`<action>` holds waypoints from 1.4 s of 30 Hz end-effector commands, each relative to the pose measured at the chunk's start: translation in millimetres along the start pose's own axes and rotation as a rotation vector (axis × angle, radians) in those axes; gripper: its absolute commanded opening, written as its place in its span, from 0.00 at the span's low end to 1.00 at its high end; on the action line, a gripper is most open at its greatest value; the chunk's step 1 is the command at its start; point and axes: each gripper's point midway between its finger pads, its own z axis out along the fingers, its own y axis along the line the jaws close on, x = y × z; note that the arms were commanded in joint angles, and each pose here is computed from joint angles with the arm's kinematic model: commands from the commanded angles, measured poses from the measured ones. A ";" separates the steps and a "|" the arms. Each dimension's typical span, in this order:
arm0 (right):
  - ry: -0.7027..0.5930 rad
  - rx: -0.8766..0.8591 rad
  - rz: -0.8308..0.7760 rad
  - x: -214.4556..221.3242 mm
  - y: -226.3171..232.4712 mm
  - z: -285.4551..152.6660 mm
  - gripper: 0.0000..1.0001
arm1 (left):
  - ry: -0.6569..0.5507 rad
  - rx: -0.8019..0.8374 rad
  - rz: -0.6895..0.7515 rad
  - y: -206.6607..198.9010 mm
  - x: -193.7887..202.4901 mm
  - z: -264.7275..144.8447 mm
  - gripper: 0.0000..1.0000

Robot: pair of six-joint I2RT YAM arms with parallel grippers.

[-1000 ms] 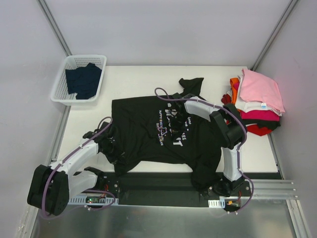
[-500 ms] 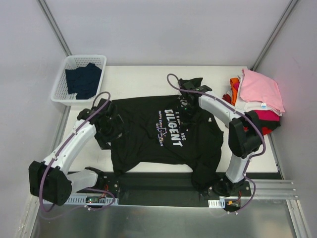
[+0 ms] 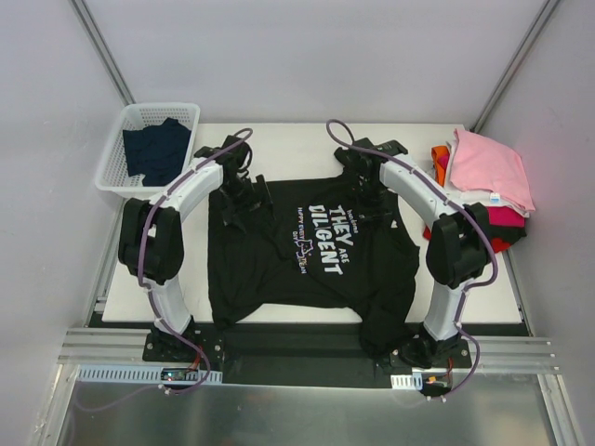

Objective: Fold and stack the t-shirts
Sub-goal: Flatten out the tshirt

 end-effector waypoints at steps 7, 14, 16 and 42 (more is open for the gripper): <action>0.011 -0.042 0.001 -45.0 -14.4 -21.2 0.01 | -0.228 -0.167 0.110 27.8 -54.0 -48.5 0.99; -0.090 -0.077 0.065 -81.7 -30.9 -10.9 0.01 | -0.144 -0.132 -0.027 47.8 -63.0 -29.7 0.66; -0.148 -0.087 0.091 -103.3 -34.8 -3.3 0.01 | -0.159 -0.108 0.007 38.3 -76.4 -28.8 0.30; -0.317 -0.337 0.428 -186.0 -104.9 57.0 0.63 | -0.087 0.088 0.072 -7.7 -81.8 -14.4 0.46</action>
